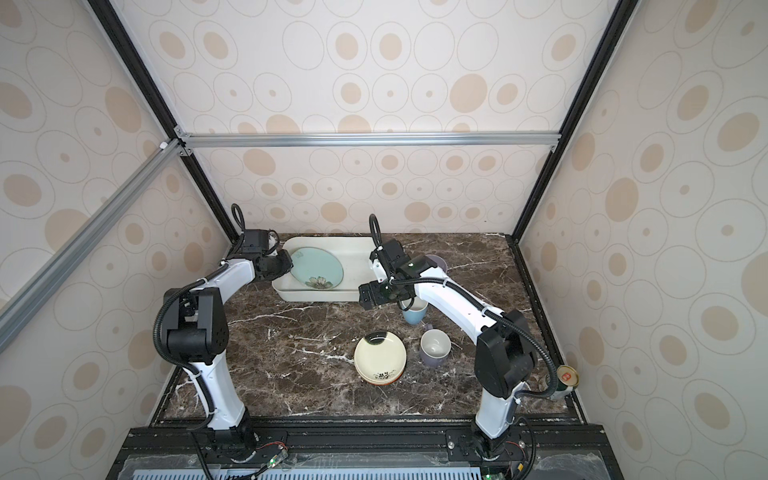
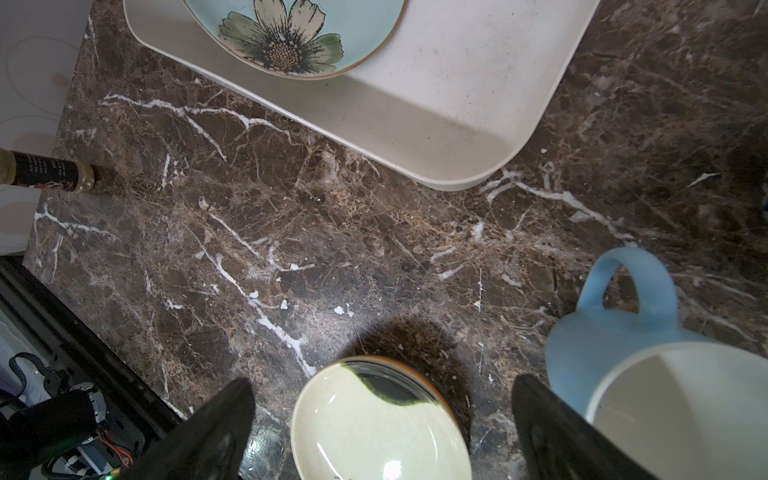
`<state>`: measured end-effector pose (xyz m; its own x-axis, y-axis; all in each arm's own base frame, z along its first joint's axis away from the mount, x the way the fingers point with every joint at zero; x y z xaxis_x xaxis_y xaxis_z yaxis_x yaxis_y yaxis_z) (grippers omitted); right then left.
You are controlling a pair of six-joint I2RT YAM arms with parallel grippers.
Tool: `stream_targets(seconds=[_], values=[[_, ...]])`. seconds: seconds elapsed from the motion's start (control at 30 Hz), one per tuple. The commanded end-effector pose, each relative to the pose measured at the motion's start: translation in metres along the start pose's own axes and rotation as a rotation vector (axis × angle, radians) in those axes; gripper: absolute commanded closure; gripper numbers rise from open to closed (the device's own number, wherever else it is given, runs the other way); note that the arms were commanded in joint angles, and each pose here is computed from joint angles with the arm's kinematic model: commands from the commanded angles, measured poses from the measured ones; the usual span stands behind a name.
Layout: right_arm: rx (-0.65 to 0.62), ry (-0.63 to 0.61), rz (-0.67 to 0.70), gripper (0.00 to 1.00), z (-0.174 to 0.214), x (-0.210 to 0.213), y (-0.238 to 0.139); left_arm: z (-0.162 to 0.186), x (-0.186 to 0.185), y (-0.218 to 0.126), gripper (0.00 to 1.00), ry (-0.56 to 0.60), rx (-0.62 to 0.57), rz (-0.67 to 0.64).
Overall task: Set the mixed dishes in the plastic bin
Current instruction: 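Lower the green plate flat into the bin and open the left gripper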
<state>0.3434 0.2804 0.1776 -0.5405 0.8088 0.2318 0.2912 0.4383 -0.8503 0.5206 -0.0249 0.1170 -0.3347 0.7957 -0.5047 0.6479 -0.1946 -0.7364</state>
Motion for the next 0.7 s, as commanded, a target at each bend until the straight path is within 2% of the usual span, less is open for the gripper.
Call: stream_targets(seconds=[0.0,0.27,0.33,0.5,0.57,0.67], values=[[0.011,-0.005,-0.009,0.0,-0.003,-0.001,0.0,-0.024,-0.014,-0.001,1.0,0.023,-0.06,0.032],[0.006,0.004,-0.007,0.0,0.001,-0.006,-0.001,-0.007,0.005,0.021,1.0,0.051,-0.002,-0.059],[0.003,0.007,-0.01,0.0,0.001,-0.007,-0.002,-0.007,0.008,0.021,0.96,0.066,-0.01,-0.09],[0.002,0.01,-0.016,0.0,0.001,-0.008,0.0,-0.011,0.015,0.018,0.81,0.088,-0.028,-0.146],[0.007,0.012,-0.018,0.0,0.002,-0.008,0.001,-0.01,0.017,0.019,0.7,0.098,-0.023,-0.166],[0.006,0.015,-0.021,0.0,0.001,-0.009,0.002,-0.008,0.019,0.022,0.62,0.101,-0.013,-0.176]])
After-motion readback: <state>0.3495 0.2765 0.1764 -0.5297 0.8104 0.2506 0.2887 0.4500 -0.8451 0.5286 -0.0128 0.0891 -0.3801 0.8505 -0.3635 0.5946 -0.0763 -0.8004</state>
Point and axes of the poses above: each gripper's point midway between its finger pads, its own y axis out along the fingers, its own x axis along the line the jaws close on, z = x × y, the point moved 1 cm from there along -y, back along the fingers, and after that the axes turned 7 degrees about -y, right-handed, at the moved point
